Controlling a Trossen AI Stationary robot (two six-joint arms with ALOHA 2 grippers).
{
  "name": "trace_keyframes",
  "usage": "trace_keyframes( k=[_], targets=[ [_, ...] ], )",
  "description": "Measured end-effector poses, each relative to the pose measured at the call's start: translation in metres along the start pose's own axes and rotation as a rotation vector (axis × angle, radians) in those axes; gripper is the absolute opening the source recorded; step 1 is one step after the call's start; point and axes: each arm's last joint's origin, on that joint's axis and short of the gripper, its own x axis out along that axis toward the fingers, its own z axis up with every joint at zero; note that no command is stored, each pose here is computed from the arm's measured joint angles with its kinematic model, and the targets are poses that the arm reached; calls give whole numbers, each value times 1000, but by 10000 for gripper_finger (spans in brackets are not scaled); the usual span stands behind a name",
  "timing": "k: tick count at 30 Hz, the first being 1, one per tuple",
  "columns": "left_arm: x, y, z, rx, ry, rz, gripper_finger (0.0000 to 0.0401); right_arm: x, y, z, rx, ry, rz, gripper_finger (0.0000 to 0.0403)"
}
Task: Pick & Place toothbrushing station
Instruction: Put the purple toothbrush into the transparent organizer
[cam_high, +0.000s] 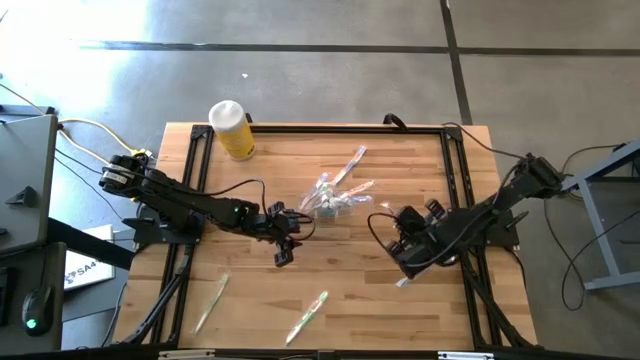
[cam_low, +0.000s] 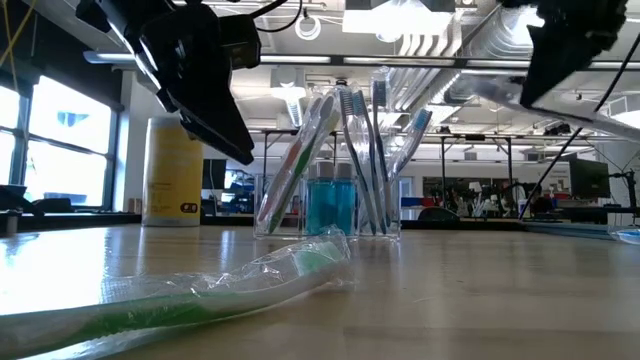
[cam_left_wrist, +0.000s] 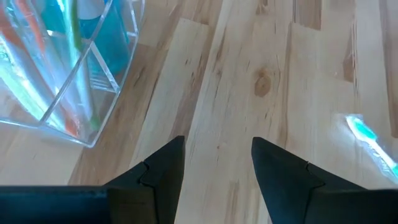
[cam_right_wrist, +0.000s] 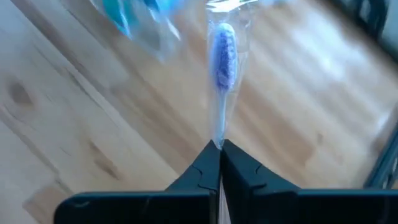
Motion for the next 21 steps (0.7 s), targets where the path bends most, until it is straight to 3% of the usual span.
trace_keyframes(
  k=[4,13,21],
  targets=[
    [0,-2,5,33,-47,-20,182,-9,4,-2,-63,-181,-5,2],
    [-5,-12,28,167,-304,-102,182,-30,20,-9,-151,-546,34,2],
    [-12,-18,43,269,-476,-122,182,-42,34,-8,-231,-674,48,2]
  ],
)
